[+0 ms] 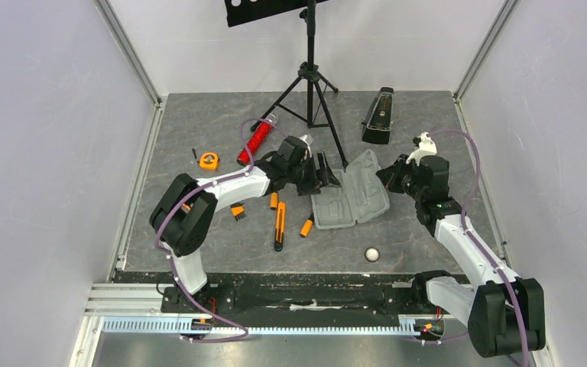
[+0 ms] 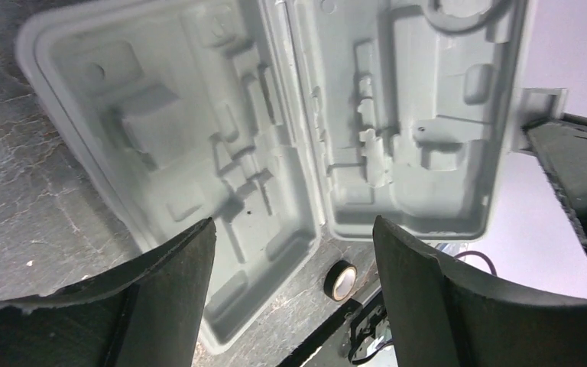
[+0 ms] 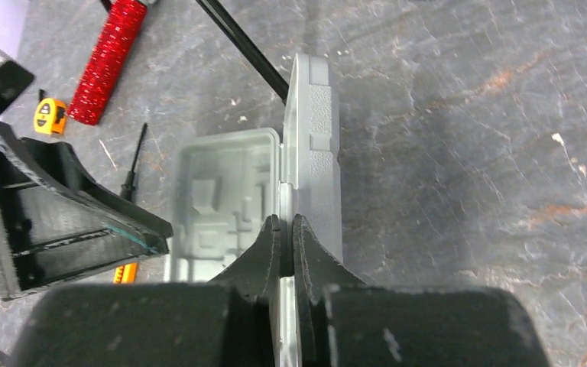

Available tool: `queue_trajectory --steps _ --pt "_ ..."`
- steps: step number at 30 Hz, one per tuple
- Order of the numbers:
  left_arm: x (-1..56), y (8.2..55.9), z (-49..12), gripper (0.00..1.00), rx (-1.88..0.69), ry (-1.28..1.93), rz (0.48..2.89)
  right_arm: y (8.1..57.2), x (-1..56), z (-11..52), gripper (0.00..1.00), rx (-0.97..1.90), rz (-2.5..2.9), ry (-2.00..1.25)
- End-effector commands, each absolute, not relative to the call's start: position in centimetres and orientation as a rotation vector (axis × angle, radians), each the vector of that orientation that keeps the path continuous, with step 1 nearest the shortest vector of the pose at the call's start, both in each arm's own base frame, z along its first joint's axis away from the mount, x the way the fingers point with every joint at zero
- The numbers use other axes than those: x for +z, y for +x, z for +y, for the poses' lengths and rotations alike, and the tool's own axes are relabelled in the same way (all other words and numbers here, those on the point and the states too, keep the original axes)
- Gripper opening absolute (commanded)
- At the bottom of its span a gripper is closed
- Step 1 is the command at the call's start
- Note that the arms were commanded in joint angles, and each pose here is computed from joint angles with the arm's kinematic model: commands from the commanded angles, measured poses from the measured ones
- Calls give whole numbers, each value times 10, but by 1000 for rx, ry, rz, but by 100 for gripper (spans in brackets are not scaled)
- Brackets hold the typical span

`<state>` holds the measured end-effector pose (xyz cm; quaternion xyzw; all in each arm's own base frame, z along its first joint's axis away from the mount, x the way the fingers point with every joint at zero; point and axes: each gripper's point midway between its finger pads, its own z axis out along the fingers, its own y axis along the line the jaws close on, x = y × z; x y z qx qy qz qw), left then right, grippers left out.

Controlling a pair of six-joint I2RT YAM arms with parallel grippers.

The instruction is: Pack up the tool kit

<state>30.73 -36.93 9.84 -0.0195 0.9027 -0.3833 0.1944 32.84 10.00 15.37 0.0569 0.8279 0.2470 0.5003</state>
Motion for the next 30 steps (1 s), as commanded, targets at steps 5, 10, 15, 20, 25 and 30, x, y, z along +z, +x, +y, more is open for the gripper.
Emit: queue_trajectory --steps 5,10,15,20,25,30 --pt "98 305 -375 74 -1134 -66 2515 320 132 52 0 398 2084 287" --pt "97 302 -374 72 -1135 -55 2516 317 119 29 0 283 2111 297" --pt "105 303 -368 72 -1103 -25 2500 311 92 7 0 173 2166 359" --pt "115 305 -354 72 -1041 -5 2483 305 65 -2 4 123 2215 390" --pt "126 307 -335 71 -958 26 2467 312 69 -8 16 90 2196 360" --pt "137 308 -326 70 -924 54 2459 324 84 -17 25 30 2161 351"
